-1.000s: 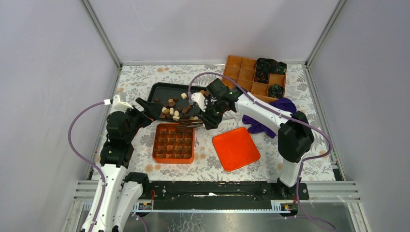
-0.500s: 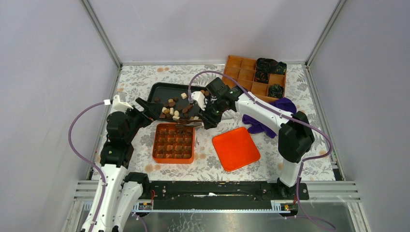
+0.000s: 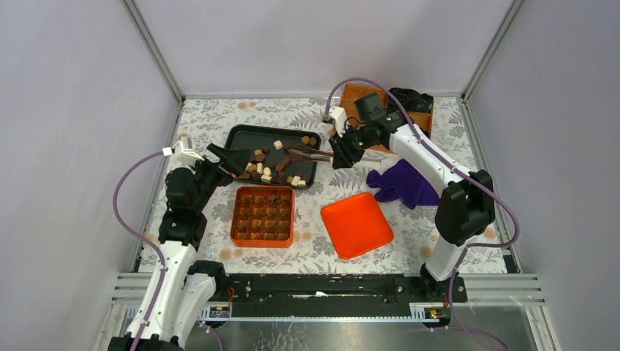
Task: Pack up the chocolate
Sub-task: Pick up the fake chocolate from the plate.
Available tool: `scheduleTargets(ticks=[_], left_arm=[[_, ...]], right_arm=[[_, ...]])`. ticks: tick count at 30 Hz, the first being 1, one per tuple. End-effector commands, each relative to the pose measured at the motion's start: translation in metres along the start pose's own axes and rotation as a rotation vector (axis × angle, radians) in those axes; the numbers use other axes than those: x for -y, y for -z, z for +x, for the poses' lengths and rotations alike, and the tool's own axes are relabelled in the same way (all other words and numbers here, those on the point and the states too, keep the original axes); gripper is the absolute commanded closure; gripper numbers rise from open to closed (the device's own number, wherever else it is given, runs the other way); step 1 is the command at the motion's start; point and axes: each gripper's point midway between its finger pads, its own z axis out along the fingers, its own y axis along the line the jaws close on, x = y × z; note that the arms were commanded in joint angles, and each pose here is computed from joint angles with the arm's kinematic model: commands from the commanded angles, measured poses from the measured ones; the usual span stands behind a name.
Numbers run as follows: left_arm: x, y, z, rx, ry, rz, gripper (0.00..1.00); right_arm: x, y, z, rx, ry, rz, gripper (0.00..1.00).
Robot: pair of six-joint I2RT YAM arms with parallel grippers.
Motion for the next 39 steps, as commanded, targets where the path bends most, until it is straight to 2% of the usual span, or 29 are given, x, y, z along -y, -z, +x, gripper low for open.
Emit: scheduleTargets(ticks=[1, 8, 16, 21, 28, 39], left_arm=[[0.01, -0.01, -0.005, 0.004, -0.027, 0.06, 0.01], [-0.024, -0.022, 0.006, -0.092, -0.118, -0.087, 0.02], [-0.06, -0.046, 0.013, -0.198, -0.139, -0.261, 0.09], [-0.066, -0.05, 0.012, -0.253, -0.127, -0.335, 0.11], [-0.061, -0.043, 0.01, -0.243, -0.068, -0.359, 0.12], [-0.062, -0.03, 0.013, -0.179, -0.019, -0.348, 0.12]], right_arm=[[0.013, 0.014, -0.022, 0.054, 0.045, 0.037, 0.57], [0.042, -0.008, -0.012, -0.026, 0.124, 0.053, 0.57], [0.071, -0.026, -0.005, -0.101, 0.357, 0.058, 0.57], [0.09, -0.037, -0.007, -0.116, 0.484, 0.071, 0.56], [0.112, -0.045, -0.013, -0.112, 0.535, 0.077, 0.55], [0.118, -0.054, -0.011, -0.126, 0.553, 0.04, 0.55]])
